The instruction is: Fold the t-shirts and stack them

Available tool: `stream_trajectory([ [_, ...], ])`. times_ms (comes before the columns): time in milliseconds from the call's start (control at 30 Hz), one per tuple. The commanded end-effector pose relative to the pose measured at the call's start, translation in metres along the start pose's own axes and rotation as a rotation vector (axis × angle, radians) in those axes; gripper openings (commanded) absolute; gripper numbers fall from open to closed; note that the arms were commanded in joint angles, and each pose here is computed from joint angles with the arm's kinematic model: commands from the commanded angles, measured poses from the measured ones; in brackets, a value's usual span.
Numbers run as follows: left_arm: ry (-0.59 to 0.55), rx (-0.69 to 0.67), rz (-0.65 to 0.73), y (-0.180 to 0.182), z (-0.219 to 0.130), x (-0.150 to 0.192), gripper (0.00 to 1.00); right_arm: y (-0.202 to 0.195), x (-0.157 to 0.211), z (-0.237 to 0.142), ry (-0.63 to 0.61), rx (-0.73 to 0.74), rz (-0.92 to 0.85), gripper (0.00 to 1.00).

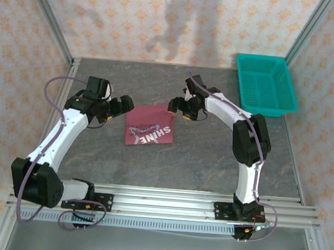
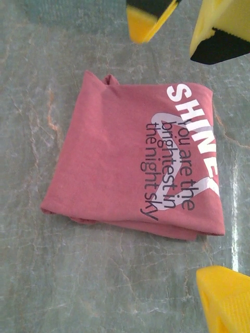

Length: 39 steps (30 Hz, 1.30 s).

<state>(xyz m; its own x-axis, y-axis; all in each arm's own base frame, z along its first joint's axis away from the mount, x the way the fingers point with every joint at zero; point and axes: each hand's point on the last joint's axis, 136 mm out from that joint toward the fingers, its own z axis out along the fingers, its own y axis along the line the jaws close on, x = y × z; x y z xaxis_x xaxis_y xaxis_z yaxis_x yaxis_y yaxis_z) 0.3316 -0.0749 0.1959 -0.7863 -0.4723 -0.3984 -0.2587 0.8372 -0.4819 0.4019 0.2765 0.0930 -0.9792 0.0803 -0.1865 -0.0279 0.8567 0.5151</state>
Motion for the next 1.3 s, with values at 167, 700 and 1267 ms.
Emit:
stream_trajectory([
  [167,-0.102,0.016,0.032,0.005,-0.038,0.009,1.0,0.01,-0.029,0.033,-0.019,-0.026,-0.052,0.8],
  [700,-0.144,-0.056,0.014,0.033,-0.07,0.031,1.0,-0.015,-0.008,0.079,0.111,0.142,-0.082,0.77],
  [1267,-0.179,-0.108,0.006,0.048,-0.084,0.036,1.0,-0.059,-0.038,0.049,0.023,0.427,-0.092,0.0],
])
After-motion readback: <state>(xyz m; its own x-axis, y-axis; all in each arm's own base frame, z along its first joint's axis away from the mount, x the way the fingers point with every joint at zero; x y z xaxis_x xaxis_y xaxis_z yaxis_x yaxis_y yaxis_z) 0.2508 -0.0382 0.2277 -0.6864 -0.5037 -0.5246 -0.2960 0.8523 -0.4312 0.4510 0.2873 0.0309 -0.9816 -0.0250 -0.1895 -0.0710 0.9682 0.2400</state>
